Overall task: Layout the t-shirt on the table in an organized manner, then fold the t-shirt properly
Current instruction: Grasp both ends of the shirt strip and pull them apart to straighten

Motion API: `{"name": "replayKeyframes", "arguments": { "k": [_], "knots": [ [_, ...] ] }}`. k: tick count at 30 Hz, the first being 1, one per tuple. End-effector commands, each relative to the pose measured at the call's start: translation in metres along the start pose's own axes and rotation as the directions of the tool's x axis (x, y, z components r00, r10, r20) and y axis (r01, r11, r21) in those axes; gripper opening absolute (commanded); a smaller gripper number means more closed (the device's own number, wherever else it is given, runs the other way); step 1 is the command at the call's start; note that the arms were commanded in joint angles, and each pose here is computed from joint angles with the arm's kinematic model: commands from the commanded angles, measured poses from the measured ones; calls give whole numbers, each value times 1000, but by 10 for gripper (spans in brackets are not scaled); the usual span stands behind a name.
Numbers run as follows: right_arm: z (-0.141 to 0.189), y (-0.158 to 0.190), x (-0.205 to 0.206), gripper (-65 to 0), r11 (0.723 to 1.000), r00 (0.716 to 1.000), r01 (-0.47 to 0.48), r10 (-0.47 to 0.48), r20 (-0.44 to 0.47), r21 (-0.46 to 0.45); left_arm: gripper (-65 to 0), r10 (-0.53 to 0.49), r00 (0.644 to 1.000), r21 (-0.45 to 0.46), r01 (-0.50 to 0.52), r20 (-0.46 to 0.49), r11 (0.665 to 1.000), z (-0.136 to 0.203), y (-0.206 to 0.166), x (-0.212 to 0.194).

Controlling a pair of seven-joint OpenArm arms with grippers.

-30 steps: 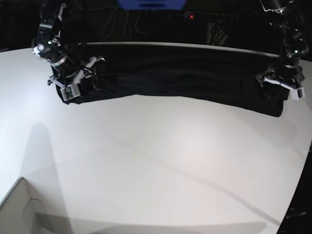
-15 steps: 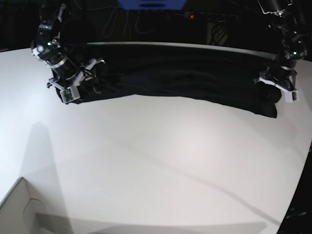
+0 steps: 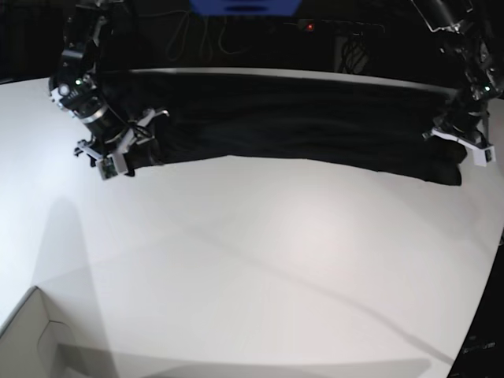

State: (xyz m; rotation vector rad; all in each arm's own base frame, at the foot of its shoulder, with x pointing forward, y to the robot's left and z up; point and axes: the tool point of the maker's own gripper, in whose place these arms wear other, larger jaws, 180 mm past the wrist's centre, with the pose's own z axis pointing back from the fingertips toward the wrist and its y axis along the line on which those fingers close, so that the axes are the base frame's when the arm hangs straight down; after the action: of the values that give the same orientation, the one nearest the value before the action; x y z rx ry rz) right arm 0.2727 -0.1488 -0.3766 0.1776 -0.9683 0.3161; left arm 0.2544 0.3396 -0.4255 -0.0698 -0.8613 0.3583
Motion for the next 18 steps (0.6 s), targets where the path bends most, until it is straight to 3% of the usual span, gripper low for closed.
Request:
{"name": "replayKeyframes", "arguments": {
  "k": [1, 9, 18],
  "knots": [
    [1, 4, 13, -277, 1000, 999, 7, -8, 52, 10, -648, -23, 998, 21, 22, 66, 1000, 6, 7, 26],
    [-1, 7, 12, -277, 1000, 998, 20, -21, 51, 14, -648, -134, 967, 35, 129, 218, 991, 37, -11, 82],
    [3, -4, 11, -277, 1000, 998, 26, -25, 54, -17, -648, -217, 930, -31, 236, 296, 971, 77, -79, 79]
  ]
}}
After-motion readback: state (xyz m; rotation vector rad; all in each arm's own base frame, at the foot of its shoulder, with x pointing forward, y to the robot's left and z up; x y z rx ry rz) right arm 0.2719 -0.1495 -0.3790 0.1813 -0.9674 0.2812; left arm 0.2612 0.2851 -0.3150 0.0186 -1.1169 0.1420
